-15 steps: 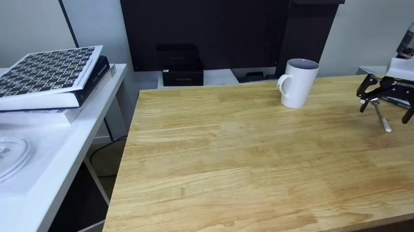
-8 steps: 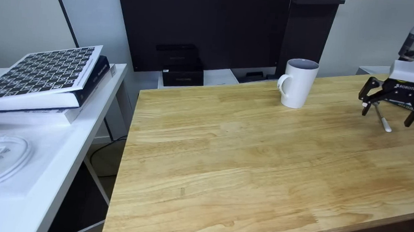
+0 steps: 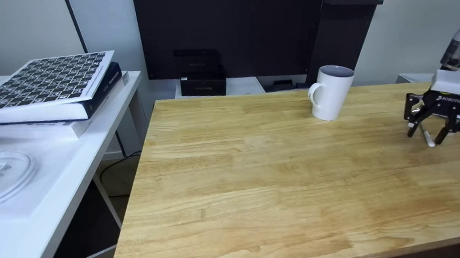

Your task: Pick up the silver spoon from the table and put it in the mug cup

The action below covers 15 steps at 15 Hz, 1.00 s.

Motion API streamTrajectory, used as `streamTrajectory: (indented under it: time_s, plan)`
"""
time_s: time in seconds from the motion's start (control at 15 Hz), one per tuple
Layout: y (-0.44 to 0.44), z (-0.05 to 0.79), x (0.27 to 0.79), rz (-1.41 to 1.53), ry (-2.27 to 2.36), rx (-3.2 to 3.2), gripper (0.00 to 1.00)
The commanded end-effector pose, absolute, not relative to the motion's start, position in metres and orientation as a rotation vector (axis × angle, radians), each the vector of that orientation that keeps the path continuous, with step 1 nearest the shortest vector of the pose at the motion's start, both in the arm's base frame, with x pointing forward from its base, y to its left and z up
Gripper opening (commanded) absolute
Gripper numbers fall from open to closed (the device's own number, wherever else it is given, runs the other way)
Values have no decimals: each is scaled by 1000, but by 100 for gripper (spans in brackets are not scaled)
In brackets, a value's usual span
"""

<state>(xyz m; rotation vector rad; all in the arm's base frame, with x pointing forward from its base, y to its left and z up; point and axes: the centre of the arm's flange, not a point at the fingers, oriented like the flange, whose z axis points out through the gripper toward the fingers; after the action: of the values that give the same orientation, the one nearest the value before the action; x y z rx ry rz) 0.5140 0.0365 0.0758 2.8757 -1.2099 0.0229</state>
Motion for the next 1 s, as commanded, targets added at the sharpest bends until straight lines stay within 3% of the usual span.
streamTrajectory:
  time_s: [0.0, 0.27, 0.93]
  plan:
    - [39, 79, 518, 29, -1227, 2861, 25]
    - [35, 85, 523, 21, -1255, 2843, 1]
    - [42, 153, 546, -36, -1308, 2824, 3]
